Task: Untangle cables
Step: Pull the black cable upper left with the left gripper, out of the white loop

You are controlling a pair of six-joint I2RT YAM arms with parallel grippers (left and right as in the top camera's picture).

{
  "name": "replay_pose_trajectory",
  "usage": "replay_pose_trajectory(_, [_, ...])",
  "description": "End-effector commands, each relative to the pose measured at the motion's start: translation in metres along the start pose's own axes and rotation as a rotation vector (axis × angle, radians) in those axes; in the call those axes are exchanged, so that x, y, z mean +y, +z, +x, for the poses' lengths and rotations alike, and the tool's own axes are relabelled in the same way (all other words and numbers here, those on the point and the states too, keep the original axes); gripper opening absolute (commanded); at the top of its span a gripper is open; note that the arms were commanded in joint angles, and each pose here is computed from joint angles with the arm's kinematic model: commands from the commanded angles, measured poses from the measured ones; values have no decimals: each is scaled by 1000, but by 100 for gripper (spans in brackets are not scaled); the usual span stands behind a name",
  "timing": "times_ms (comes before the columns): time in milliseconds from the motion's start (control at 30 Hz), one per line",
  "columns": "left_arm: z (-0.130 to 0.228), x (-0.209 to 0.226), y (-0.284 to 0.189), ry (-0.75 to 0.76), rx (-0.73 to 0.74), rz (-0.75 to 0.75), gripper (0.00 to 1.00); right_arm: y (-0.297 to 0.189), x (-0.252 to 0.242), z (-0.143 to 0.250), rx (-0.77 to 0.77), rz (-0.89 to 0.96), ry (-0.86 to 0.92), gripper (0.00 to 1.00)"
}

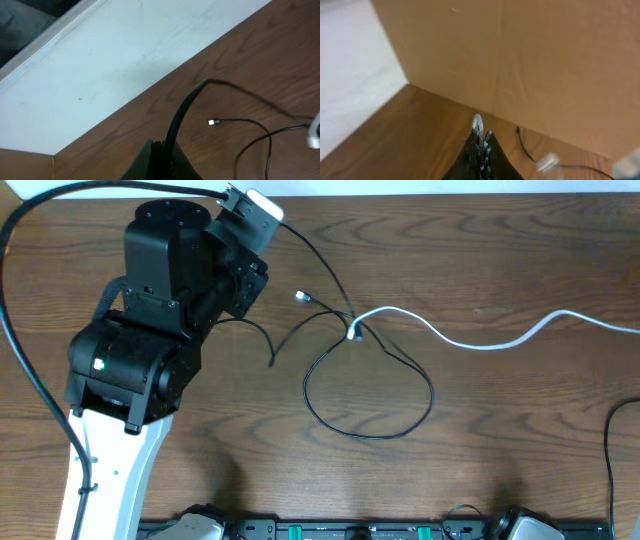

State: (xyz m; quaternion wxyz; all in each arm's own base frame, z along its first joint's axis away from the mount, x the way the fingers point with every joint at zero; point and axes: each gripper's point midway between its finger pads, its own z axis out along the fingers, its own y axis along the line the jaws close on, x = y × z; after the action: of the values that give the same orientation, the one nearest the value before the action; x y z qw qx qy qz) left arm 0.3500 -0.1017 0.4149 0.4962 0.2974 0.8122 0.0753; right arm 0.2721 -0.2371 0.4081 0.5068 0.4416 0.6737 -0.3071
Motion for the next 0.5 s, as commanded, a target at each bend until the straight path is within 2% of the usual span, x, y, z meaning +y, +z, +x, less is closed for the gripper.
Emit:
replay_pose_trajectory(0, [-1,9,-6,0,-5,-27,7,16,-14,2,21,56,51,1])
replay_pose_trajectory(233, [4,12,-6,2,17,-46,7,30,-33,-5,-2,119,87,1])
replay_pose_trajectory(467, [4,12,-6,2,19,-50,7,70,-86,5,35,243,273,1])
